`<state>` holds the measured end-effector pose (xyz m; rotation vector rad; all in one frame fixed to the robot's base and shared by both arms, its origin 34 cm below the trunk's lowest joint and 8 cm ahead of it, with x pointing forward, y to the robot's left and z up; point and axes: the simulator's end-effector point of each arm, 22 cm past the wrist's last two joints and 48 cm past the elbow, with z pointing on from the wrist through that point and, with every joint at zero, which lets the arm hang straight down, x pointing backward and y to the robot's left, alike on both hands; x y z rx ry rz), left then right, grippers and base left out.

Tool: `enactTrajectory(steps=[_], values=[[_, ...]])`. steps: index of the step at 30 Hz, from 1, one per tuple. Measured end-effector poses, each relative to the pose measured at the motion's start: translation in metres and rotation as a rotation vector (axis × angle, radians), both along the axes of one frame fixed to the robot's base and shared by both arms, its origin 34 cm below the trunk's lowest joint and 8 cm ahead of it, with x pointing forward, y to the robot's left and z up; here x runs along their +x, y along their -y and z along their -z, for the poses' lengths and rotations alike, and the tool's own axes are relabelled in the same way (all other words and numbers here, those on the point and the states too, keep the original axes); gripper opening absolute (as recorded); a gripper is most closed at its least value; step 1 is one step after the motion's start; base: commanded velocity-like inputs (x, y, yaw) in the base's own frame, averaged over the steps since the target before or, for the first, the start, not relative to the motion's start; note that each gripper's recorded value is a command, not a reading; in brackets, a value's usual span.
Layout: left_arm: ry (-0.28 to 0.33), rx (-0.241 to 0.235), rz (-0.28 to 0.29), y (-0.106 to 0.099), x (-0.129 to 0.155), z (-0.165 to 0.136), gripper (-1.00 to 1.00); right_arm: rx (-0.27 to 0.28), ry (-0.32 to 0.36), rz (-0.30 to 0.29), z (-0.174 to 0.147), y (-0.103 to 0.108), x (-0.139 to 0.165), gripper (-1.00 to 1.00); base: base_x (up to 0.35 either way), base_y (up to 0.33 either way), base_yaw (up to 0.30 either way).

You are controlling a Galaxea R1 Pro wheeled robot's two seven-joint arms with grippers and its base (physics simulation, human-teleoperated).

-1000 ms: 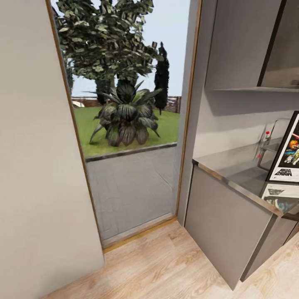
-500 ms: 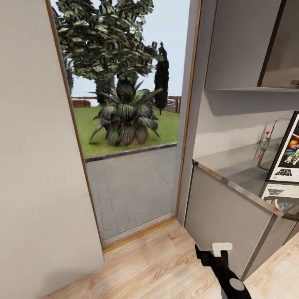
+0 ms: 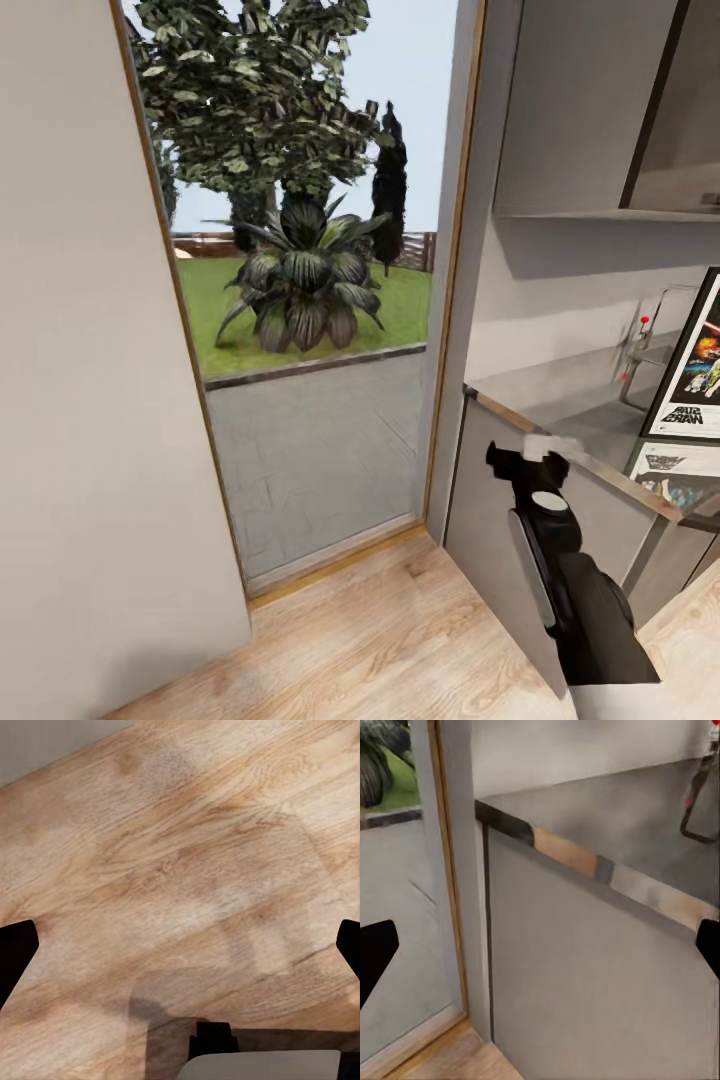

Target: Pick up the poster from the kitchen countertop and hang it on one of the wall nails in the kitchen.

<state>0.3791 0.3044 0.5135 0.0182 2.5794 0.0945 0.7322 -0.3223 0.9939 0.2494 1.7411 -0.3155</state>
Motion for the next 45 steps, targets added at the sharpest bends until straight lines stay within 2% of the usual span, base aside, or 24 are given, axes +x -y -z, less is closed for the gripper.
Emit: enactTrajectory(steps=[1, 2, 4, 5, 7, 8, 10, 14, 23, 32, 38, 41, 45], values=[[0.000, 0.000, 0.000, 0.000, 0.000, 0.000, 1.00, -0.006, 0.013, 0.018, -0.011, 0.002, 0.003, 1.00, 0.000, 0.000, 0.000], [0.000, 0.000, 0.000, 0.000, 0.000, 0.000, 1.00, -0.029, 0.049, 0.060, -0.040, 0.004, 0.009, 1.00, 0.000, 0.000, 0.000], [0.000, 0.000, 0.000, 0.000, 0.000, 0.000, 1.00, -0.047, 0.075, 0.090, -0.059, 0.004, 0.012, 1.00, 0.000, 0.000, 0.000], [0.000, 0.000, 0.000, 0.000, 0.000, 0.000, 1.00, -0.068, 0.094, 0.128, -0.073, 0.005, 0.012, 1.00, 0.000, 0.000, 0.000], [0.000, 0.000, 0.000, 0.000, 0.000, 0.000, 1.00, -0.110, 0.134, 0.252, -0.099, 0.017, 0.003, 1.00, 0.000, 0.000, 0.000], [0.000, 0.000, 0.000, 0.000, 0.000, 0.000, 1.00, -0.118, 0.143, 0.290, -0.105, 0.021, -0.001, 1.00, 0.000, 0.000, 0.000], [0.000, 0.000, 0.000, 0.000, 0.000, 0.000, 1.00, -0.142, 0.173, 0.419, -0.122, 0.037, -0.018, 1.00, 0.000, 0.000, 0.000], [0.000, -0.001, 0.000, 0.000, 0.000, 0.000, 1.00, -0.155, 0.194, 0.510, -0.134, 0.048, -0.030, 1.00, 0.000, 0.000, 0.000], [0.001, 0.000, 0.000, 0.000, 0.000, 0.000, 1.00, -0.182, 0.161, 0.535, -0.122, 0.056, -0.029, 1.00, 0.000, 0.000, -0.020], [0.011, 0.000, 0.000, 0.000, 0.003, -0.003, 1.00, -0.225, 0.107, 0.545, -0.105, 0.071, -0.025, 1.00, 0.000, 0.000, -0.194], [0.018, 0.000, 0.001, 0.000, 0.006, -0.004, 1.00, -0.221, 0.093, 0.486, -0.100, 0.069, -0.014, 1.00, 0.000, 0.000, -0.234], [0.021, -0.001, 0.001, 0.000, 0.007, -0.005, 1.00, -0.206, 0.084, 0.457, -0.097, 0.078, -0.009, 1.00, 0.000, 0.000, -0.235], [0.025, -0.001, 0.001, 0.000, 0.008, -0.006, 1.00, -0.196, 0.082, 0.449, -0.097, 0.083, -0.008, 1.00, 0.000, 0.000, -0.152]])
